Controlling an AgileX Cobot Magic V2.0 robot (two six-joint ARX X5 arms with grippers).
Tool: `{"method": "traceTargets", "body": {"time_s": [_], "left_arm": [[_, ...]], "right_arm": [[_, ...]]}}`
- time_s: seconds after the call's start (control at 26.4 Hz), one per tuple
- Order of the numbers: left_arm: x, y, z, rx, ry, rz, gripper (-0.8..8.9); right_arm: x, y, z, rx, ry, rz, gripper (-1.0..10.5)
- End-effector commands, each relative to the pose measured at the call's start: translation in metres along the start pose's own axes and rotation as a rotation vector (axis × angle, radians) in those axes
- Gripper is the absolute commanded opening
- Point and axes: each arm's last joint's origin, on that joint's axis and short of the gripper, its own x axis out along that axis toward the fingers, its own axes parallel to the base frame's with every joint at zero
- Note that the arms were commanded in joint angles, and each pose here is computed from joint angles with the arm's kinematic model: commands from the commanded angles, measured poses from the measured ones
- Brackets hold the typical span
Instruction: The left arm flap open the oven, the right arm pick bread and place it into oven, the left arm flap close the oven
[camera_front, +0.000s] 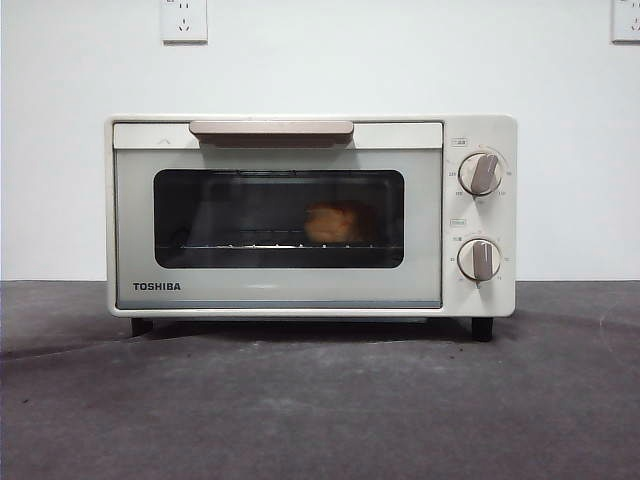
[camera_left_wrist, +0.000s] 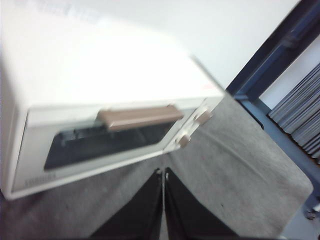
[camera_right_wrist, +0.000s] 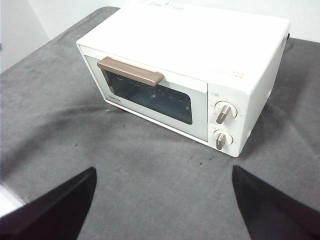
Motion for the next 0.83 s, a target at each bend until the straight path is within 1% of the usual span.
{"method": "traceTargets", "body": {"time_s": [0.04,0.23,0.53,0.57,0.64,0.68,0.72,0.76,0.83], "left_arm": [[-0.012,-0.010,0.004,0.087,-0.059,0.014,0.10],[-0.026,-0.020,0.002,0.126,-0.129,0.055,0.11],[-0.030,-0.023,0.001,0.137,-0.144,0.051,0.10],[-0.030,-0.023,0.001,0.137,-0.144,0.051,0.10],[-0.030,-0.023,0.001,0.137,-0.145,0.051,0.10],[-0.030,-0.023,0.001,0.137,-0.145,0.051,0.10],[-0.030,-0.023,0.001,0.137,-0.145,0.051,0.10],[-0.030,-0.023,0.001,0.137,-0.145,0.051,0.10],[-0.030,-0.023,0.001,0.137,-0.145,0.051,0.10]], "right_arm": [[-0.003,0.001,0.005,-0.016,-0.024,0.014,4.3],[-0.003,0.001,0.005,-0.016,-0.024,0.013,4.3],[-0.003,0.002,0.005,-0.016,-0.030,0.015,4.3],[-0.003,0.002,0.005,-0.016,-0.028,0.015,4.1],[-0.003,0.001,0.005,-0.017,-0.024,0.014,2.3],[-0.003,0.001,0.005,-0.017,-0.023,0.013,0.3],[-0.003,0.001,0.005,-0.020,-0.023,0.014,-0.1],[-0.003,0.001,0.005,-0.020,-0.024,0.013,0.2],[-0.003,0.002,0.005,-0.020,-0.028,0.014,0.2]]}}
